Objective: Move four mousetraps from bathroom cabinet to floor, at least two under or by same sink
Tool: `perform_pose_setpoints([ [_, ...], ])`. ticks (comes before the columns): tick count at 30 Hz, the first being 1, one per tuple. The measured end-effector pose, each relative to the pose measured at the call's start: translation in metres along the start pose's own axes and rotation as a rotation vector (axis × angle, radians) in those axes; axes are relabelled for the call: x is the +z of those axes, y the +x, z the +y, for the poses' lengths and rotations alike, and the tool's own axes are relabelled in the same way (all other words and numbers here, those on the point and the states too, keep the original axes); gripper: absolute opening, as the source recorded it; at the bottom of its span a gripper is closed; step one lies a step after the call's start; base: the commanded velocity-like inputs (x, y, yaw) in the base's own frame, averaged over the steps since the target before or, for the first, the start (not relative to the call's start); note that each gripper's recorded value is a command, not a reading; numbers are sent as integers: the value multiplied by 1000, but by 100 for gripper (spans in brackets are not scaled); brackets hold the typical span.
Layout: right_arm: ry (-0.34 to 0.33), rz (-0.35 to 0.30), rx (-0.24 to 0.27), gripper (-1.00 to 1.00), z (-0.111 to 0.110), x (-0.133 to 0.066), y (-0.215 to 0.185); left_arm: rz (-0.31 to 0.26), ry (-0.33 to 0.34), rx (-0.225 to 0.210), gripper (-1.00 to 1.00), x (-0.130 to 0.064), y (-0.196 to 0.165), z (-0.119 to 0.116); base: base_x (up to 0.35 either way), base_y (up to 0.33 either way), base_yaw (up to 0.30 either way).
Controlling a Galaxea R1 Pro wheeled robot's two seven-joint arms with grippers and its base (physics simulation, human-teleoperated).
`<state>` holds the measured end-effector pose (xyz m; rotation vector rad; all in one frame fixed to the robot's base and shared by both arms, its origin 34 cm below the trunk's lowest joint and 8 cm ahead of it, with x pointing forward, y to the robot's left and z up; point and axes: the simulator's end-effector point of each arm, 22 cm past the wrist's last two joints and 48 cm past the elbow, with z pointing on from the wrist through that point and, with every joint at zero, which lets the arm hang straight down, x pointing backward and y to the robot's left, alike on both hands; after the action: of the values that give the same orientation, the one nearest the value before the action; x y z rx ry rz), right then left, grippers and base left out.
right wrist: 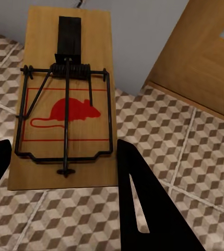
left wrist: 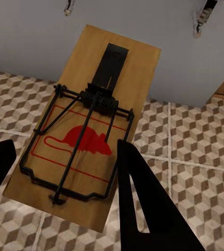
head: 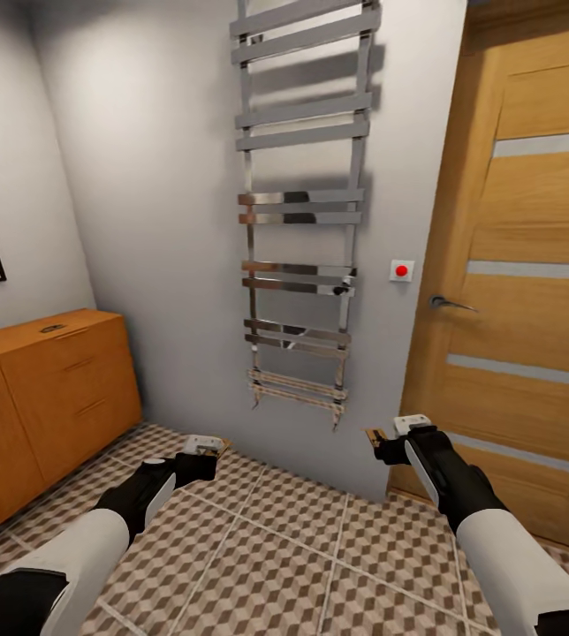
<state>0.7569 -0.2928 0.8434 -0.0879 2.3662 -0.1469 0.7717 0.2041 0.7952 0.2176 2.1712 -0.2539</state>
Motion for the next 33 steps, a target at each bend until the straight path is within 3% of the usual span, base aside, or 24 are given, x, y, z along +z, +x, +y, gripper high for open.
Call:
perform_pose_setpoints([
  [10,-1,0,1,-100,1,0,0,0,0,0,-100,0,0,0,0,0,-96],
  [33,-3,0,1,-100,2,0,0,4,-1,-2,-100,0,2,0,0,0,-275],
])
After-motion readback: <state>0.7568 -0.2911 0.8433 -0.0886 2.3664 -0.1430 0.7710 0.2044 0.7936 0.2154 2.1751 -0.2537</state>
